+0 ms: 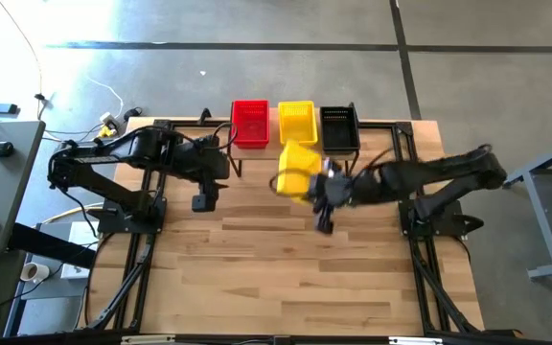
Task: Stack baskets on shelf by color
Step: Stack the yellow bin on top of the other yellow bins on the shelf
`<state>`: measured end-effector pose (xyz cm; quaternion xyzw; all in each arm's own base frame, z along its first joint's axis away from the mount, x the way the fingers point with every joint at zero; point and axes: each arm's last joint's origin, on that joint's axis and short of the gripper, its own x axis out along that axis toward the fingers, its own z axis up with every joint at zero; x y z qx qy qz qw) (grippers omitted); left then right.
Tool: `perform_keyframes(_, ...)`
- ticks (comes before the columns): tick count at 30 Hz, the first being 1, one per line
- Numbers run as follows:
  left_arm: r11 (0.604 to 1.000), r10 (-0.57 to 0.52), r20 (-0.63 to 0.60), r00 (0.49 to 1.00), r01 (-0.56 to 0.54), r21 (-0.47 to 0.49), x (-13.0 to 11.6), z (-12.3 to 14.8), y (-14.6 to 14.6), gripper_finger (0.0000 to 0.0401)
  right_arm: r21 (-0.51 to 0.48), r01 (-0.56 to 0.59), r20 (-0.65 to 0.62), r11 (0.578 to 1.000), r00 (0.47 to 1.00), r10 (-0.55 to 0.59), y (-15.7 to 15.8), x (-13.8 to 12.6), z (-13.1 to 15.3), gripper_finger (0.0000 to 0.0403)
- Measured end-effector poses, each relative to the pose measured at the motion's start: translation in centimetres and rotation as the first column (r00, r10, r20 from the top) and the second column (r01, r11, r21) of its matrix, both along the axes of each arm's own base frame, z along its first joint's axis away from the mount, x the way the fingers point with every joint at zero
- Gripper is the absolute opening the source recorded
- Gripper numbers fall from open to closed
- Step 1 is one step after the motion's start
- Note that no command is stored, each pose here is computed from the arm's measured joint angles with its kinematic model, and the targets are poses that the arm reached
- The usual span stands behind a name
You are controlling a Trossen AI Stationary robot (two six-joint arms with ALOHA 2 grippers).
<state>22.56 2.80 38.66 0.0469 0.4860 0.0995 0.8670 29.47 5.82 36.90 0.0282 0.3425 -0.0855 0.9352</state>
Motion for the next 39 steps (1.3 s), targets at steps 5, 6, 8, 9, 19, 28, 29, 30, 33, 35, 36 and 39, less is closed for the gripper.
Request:
perform_keyframes(5, 0.999, -0.003, 0.062, 0.998, 0.0, 0.049, 0.4, 0.4, 1.3, 0.016, -0.148, 0.023, 0.022, 0.989, 1.0, -0.02, -4.1, -1.2, 1.6, 0.0)
perform_keyframes(6, 0.998, 0.003, 0.075, 0.997, -0.008, 0.058, 0.5, 0.5, 1.7, 0.016, -0.177, 0.024, 0.02, 0.984, 1.0, -0.021, -4.8, -1.4, 1.9, 0.0)
perform_keyframes(8, 0.997, 0.02, 0.103, 0.994, -0.027, 0.072, 0.6, 0.7, 2.4, 0.016, -0.237, 0.031, 0.011, 0.971, 1.0, -0.029, -6.3, -1.6, 2.1, 0.0)
perform_keyframes(9, 0.996, 0.034, 0.116, 0.993, -0.043, 0.075, 0.6, 0.8, 2.8, 0.016, -0.268, 0.03, 0.003, 0.963, 1.0, -0.03, -7.0, -1.7, 2.2, 0.0)
perform_keyframes(19, 0.982, 0.148, 0.152, 0.977, -0.163, 0.094, 0.0, 1.1, 5.9, 0.016, -0.526, 0.014, -0.045, 0.85, 0.998, -0.045, -13.2, -2.0, 2.9, 0.0)
perform_keyframes(28, 0.968, 0.218, 0.153, 0.964, -0.234, 0.093, -0.7, 1.1, 7.5, 0.016, -0.611, 0.008, -0.068, 0.792, 0.996, -0.062, -17.6, -2.0, 2.8, 0.0)
perform_keyframes(29, 0.967, 0.223, 0.153, 0.963, -0.239, 0.093, -0.8, 1.1, 7.6, 0.016, -0.607, 0.009, -0.071, 0.795, 0.995, -0.065, -18.0, -1.9, 2.8, 0.0)
perform_keyframes(30, 0.965, 0.227, 0.153, 0.962, -0.243, 0.094, -0.8, 1.1, 7.7, 0.016, -0.6, 0.007, -0.074, 0.8, 0.995, -0.064, -18.3, -1.7, 2.9, 0.0)
perform_keyframes(33, 0.962, 0.242, 0.153, 0.958, -0.258, 0.093, -1.0, 1.1, 8.0, 0.016, -0.576, -0.013, -0.094, 0.817, 0.994, -0.051, -19.0, -1.0, 3.5, 0.0)
perform_keyframes(35, 0.959, 0.252, 0.153, 0.956, -0.267, 0.093, -1.1, 1.1, 8.2, 0.016, -0.557, -0.032, -0.118, 0.83, 0.992, -0.041, -19.2, -0.5, 3.9, 0.0)
perform_keyframes(36, 0.958, 0.257, 0.153, 0.954, -0.272, 0.093, -1.2, 1.1, 8.4, 0.016, -0.539, -0.038, -0.13, 0.842, 0.991, -0.039, -19.3, -0.2, 4.0, 0.0)
perform_keyframes(39, 0.954, 0.268, 0.153, 0.951, -0.284, 0.093, -1.3, 1.1, 8.6, 0.016, -0.481, -0.06, -0.174, 0.875, 0.984, -0.028, -19.6, 0.6, 4.1, 0.0)
